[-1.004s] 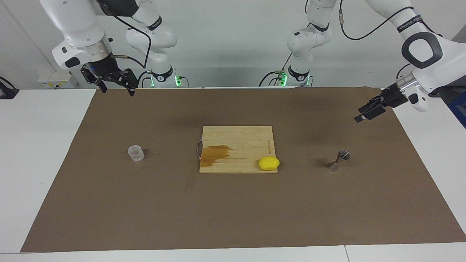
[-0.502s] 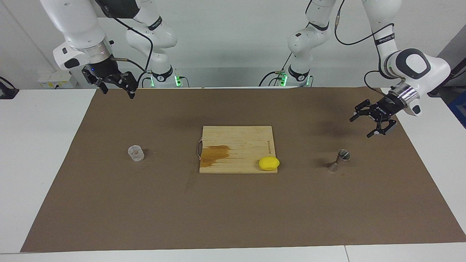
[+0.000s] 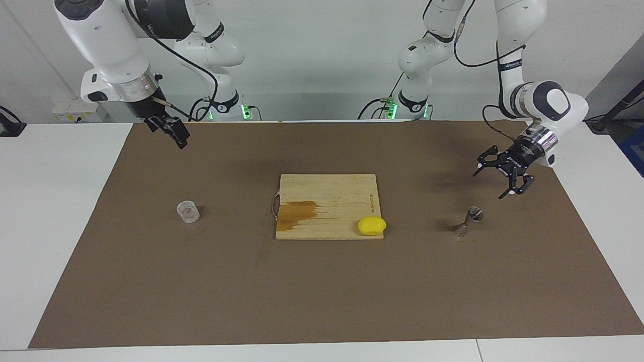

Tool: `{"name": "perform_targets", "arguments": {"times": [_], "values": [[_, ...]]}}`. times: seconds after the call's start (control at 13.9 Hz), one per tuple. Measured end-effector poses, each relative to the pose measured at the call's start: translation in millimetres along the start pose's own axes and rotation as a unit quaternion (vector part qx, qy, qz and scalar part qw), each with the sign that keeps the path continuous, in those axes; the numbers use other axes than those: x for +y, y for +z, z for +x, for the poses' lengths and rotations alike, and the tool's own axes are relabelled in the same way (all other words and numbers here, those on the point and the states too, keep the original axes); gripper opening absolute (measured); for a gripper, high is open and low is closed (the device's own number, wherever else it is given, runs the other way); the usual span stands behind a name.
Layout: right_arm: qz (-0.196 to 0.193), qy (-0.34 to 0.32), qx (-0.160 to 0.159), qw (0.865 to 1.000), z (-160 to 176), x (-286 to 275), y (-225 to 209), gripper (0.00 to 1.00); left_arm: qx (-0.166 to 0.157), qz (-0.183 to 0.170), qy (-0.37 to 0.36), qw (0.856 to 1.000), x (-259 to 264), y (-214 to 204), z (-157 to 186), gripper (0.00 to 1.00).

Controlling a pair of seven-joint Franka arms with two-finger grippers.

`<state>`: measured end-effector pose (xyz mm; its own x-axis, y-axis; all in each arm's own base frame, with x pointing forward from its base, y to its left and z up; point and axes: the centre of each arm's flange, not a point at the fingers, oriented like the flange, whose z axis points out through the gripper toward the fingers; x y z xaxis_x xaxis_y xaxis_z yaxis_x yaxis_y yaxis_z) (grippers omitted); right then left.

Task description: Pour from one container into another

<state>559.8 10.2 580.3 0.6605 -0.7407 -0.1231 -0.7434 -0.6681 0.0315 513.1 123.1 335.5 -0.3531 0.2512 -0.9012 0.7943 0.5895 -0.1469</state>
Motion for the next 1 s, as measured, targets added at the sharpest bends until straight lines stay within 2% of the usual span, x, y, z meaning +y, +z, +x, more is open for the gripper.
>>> {"name": "perform_targets", "arguments": {"times": [0.22,0.36,0.5,0.86,1.0], "values": [[0.043,0.134,-0.028,0.990,36.1,6.9,21.2,1.00,-0.012,-0.020,-0.020,1.000,-2.4,28.7,-1.1,1.00],[0.068,0.217,-0.072,0.971,58.6,21.9,41.0,1.00,-0.017,-0.027,-0.024,0.999,-2.3,40.5,-1.6,1.00],[0.087,0.285,-0.122,0.947,81.0,42.6,66.3,1.00,-0.017,-0.033,-0.021,0.999,6.3,43.7,-1.4,1.00],[0.121,0.366,-0.209,0.899,120.9,93.3,136.3,1.00,-0.020,-0.038,0.006,0.999,22.8,51.7,3.5,0.93],[0.134,0.371,-0.227,0.891,135.1,110.8,164.1,1.00,-0.020,-0.035,0.015,0.999,22.4,55.0,4.1,0.93]]}}
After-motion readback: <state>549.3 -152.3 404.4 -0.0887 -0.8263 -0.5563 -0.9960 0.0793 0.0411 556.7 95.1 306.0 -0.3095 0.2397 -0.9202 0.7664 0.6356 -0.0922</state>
